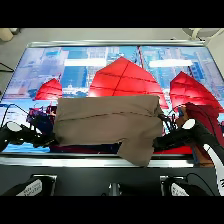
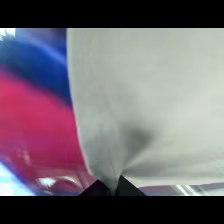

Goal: Fold the shirts.

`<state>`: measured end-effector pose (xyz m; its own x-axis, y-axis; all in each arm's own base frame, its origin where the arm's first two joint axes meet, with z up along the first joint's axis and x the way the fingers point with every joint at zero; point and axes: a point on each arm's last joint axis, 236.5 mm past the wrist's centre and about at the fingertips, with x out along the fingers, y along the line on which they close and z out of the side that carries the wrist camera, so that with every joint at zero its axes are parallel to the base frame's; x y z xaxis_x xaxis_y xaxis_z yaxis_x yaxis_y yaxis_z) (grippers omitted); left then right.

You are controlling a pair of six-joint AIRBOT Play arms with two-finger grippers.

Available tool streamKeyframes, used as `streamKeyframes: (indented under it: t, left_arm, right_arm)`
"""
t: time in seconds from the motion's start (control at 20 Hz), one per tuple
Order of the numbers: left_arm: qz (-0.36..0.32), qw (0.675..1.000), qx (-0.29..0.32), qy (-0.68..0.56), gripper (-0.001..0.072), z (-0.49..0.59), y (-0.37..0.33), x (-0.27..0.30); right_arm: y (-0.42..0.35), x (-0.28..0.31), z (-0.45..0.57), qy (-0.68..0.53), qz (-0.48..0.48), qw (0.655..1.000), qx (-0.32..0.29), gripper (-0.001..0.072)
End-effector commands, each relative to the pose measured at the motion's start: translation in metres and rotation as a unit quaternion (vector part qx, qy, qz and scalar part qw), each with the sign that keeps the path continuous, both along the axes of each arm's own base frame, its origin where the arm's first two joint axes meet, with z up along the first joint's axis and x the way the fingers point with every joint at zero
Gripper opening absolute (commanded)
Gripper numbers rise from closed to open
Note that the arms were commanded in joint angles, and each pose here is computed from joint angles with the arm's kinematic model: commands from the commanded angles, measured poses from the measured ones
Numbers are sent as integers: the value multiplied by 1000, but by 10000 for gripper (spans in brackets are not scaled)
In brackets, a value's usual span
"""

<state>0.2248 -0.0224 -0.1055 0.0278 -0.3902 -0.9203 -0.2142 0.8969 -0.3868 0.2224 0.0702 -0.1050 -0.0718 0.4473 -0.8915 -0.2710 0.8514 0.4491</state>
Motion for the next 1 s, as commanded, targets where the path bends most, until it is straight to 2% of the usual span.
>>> streamKeyframes:
  t: [0.0,0.1,0.3,0.45,0.75,0.95]
  left_arm:
    - [-6,998,10,-69,25,36,5,32]
    - [-5,991,27,-132,23,73,12,57]
    - [23,976,40,-212,23,119,24,107]
    - [40,971,34,-234,24,117,27,151]
    - [23,984,5,-179,24,65,13,222]
    - [40,985,0,-168,24,49,17,252]
  right_arm:
    - [13,22,45,-62,68,995,39,18]
    - [6,59,87,-141,75,987,19,18]
    - [-16,156,146,-279,-15,960,-23,17]
    - [-17,199,130,-275,-48,960,-5,17]
    - [-10,272,78,-243,-111,962,52,18]
    - [-12,283,45,-219,-121,967,56,20]
